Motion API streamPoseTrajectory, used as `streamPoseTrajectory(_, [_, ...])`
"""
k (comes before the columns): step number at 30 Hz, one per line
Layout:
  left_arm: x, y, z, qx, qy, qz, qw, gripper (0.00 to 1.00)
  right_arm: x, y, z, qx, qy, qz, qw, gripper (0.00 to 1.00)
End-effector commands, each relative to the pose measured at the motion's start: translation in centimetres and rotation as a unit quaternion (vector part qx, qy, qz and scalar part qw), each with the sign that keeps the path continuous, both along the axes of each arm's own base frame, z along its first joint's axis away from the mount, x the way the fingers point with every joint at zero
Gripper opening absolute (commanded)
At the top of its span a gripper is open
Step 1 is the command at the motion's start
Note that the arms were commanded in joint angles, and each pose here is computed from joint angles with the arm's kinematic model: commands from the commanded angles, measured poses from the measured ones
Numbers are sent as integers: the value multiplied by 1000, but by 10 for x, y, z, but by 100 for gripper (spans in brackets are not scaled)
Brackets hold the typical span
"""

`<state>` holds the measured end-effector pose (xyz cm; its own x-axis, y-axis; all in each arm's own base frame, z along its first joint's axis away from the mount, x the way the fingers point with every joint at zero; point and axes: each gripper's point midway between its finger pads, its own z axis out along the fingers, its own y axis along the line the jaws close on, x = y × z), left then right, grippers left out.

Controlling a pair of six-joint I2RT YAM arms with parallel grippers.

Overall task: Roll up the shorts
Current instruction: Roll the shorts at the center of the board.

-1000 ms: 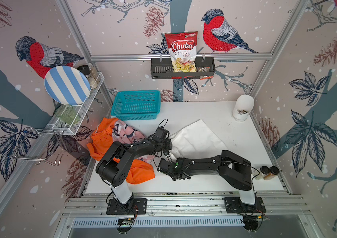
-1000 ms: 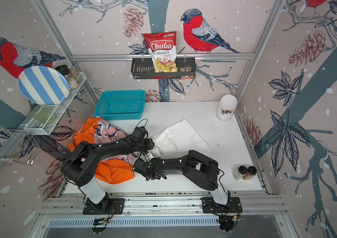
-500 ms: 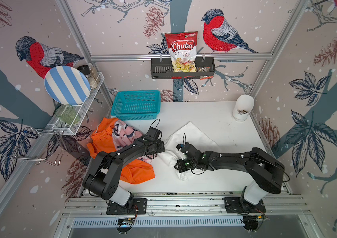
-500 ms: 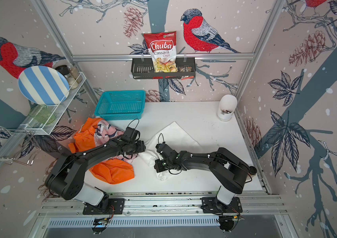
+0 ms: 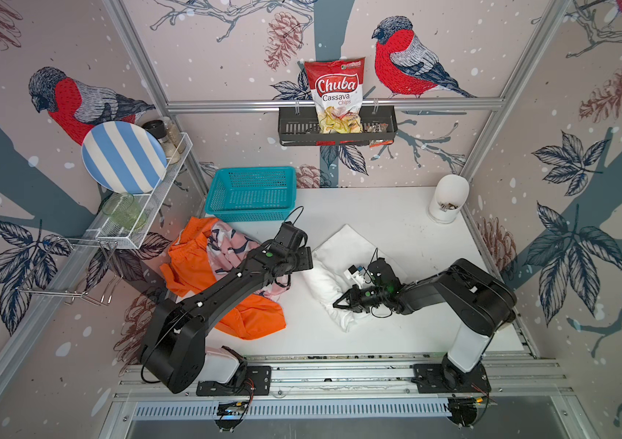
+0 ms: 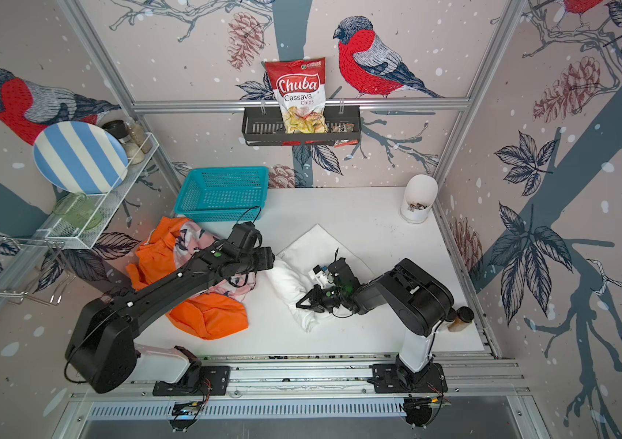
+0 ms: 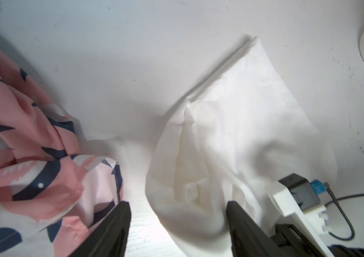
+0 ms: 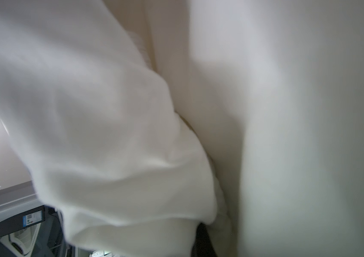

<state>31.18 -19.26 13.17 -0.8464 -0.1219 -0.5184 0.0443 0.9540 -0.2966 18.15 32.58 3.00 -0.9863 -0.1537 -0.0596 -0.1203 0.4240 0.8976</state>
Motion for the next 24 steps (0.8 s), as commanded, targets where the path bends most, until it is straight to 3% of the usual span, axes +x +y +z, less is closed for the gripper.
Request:
streamPoseTrajectory(1, [-17, 3, -6, 9, 14, 15, 1000, 72, -1, -3, -6, -7, 26, -11, 1000, 0])
streamPoseTrajectory(7, [-23, 0, -26, 8, 27, 18, 999, 78, -1, 3, -1, -6, 16, -2, 1000, 0])
streamPoseTrajectory(12, [2, -25, -35, -3, 16, -4, 1000, 78, -6, 5, -5, -37, -3, 22, 999, 0])
streamPoseTrajectory(15, [20, -29, -51, 29, 20, -2, 999, 77, -7, 3, -7, -62, -18, 35, 997, 0])
streamPoseTrajectory(16, [27, -27, -55, 44, 24, 1, 999, 72, -6, 3, -5, -67, -27, 37, 997, 0])
streamPoseTrajectory(18, [30, -15, -79, 90, 47, 10, 995, 48, -4, -2, -4, -89, -42, 35, 995, 4])
streamPoseTrajectory(20, [28, -3, -101, 106, 67, 15, 992, 32, -1, -8, -2, -110, -57, 29, 992, 10])
streamPoseTrajectory(24, [12, 18, -136, 99, 105, 23, 989, 13, 0, -25, -6, -172, -90, 20, 981, 28])
